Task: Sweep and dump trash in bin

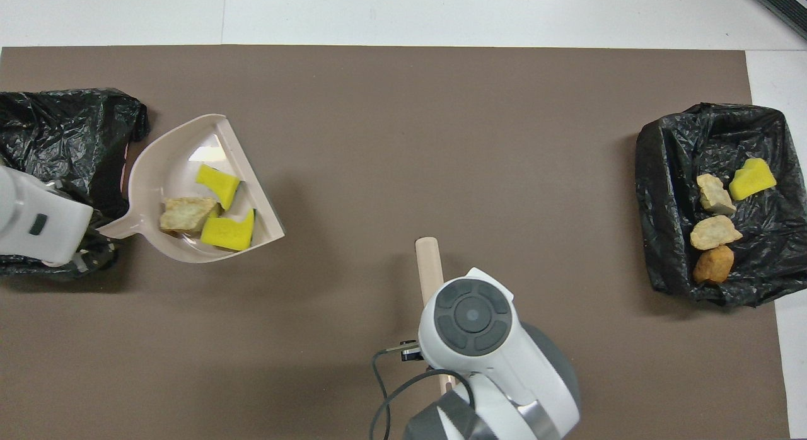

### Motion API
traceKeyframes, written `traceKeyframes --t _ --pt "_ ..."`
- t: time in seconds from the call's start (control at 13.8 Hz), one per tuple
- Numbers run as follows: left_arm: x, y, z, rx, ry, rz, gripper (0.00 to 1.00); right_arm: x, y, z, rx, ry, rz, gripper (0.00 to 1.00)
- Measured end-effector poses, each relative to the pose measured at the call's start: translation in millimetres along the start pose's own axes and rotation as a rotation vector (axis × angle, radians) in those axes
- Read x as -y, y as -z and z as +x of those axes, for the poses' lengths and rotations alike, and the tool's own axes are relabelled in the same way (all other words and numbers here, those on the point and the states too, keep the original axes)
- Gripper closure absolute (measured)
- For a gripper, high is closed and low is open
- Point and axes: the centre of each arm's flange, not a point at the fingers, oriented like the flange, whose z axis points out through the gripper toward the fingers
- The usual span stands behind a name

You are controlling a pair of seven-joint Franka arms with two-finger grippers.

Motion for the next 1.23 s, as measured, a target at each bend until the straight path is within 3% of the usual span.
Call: traceKeyframes --t 0.29,0.51,0.65,0.73,0.87,1.16,1.23 --pt "64 6 -71 0.082 -0.118 0.087 0.69 19 -29 0 -0.003 0.007 0.000 0.74" --pt "107 4 -111 0.200 -0.191 0.187 0.69 14 -27 6 -0.005 -0.007 0.003 0.74" --pt "118 4 -121 0.296 -0.244 0.216 0.69 13 -26 8 -0.006 -0.011 0.005 0.74" --pt "121 7 -121 0.363 -0.276 0.228 0.69 13 -25 9 -0.008 -0.012 0.006 0.69" --pt "122 13 -116 0.483 -0.337 0.237 0.69 14 -17 13 -0.016 -0.015 0.016 0.45" --pt "123 18 -97 0.636 -0.427 0.241 0.69 -5 41 33 -0.009 -0.004 0.023 0.01" --pt "123 20 -98 0.675 -0.441 0.241 0.69 -18 63 39 -0.005 0.019 0.024 0.00"
